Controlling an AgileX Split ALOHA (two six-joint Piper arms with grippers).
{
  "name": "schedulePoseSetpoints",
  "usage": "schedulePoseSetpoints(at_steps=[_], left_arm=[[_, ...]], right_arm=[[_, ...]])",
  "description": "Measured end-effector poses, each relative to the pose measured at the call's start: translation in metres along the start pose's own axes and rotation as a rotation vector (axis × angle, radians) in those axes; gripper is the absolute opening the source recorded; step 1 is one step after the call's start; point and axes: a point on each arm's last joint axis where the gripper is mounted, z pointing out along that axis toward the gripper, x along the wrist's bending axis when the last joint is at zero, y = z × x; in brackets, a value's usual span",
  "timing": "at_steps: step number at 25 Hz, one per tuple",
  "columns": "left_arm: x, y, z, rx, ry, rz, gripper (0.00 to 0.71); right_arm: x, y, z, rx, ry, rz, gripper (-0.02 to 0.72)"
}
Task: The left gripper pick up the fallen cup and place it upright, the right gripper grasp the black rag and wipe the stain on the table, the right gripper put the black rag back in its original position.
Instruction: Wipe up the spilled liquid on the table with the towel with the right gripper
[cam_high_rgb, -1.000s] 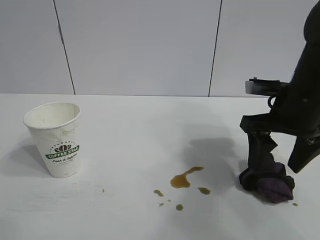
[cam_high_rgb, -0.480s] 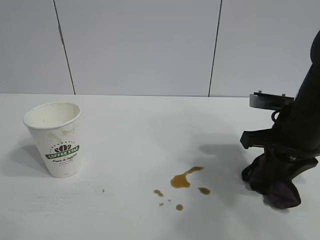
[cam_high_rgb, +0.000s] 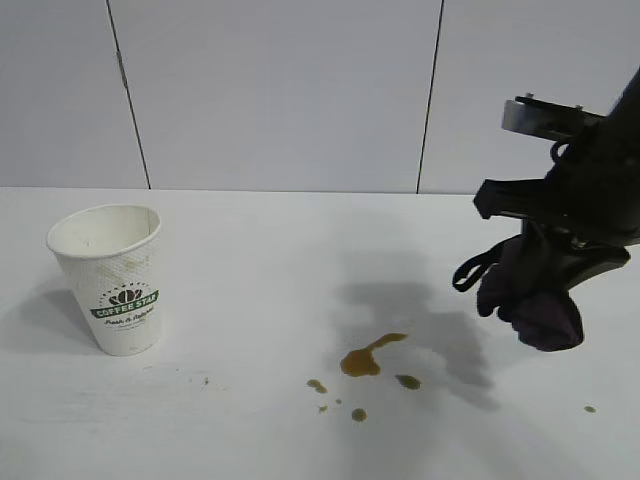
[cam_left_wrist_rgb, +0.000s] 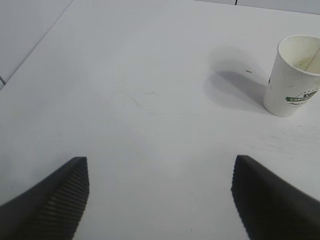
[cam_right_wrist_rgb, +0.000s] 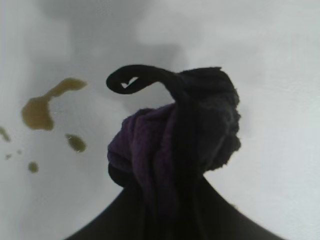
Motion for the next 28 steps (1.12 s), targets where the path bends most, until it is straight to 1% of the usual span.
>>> schedulePoseSetpoints(at_steps=[2, 4, 9, 14, 17, 20, 22, 26, 28], left_arm=[[0.0, 0.0, 0.0, 0.0, 0.0, 0.0, 0.568], [0.0, 0.0, 0.0, 0.0, 0.0, 0.0, 0.568], [0.0, 0.0, 0.0, 0.0, -0.005, -0.003, 0.568], [-0.002, 0.0, 0.0, 0.001, -0.026, -0.012, 0.568], [-0.005, 0.0, 0.0, 0.002, -0.05, -0.024, 0.568], [-0.007, 0.0, 0.0, 0.003, -0.076, -0.036, 0.568], [-0.007, 0.0, 0.0, 0.003, -0.082, -0.039, 0.568], [-0.008, 0.0, 0.0, 0.003, -0.085, -0.04, 0.568], [-0.008, 0.0, 0.0, 0.003, -0.085, -0.04, 0.568]], right_arm=[[0.024, -0.002, 0.004, 0.006, 0.024, -0.067, 0.098], [0.049, -0.003, 0.007, -0.016, 0.044, -0.124, 0.098], [0.093, -0.008, 0.016, -0.082, 0.08, -0.192, 0.098], [0.121, -0.015, 0.043, -0.071, 0.094, -0.251, 0.098], [0.125, -0.017, 0.063, -0.065, 0.087, -0.245, 0.098], [0.122, -0.02, 0.084, -0.034, 0.067, -0.225, 0.098], [0.12, -0.022, 0.095, -0.008, 0.057, -0.215, 0.098], [0.117, -0.021, 0.096, -0.003, 0.043, -0.238, 0.098], [0.111, -0.017, 0.095, 0.013, 0.026, -0.242, 0.098]])
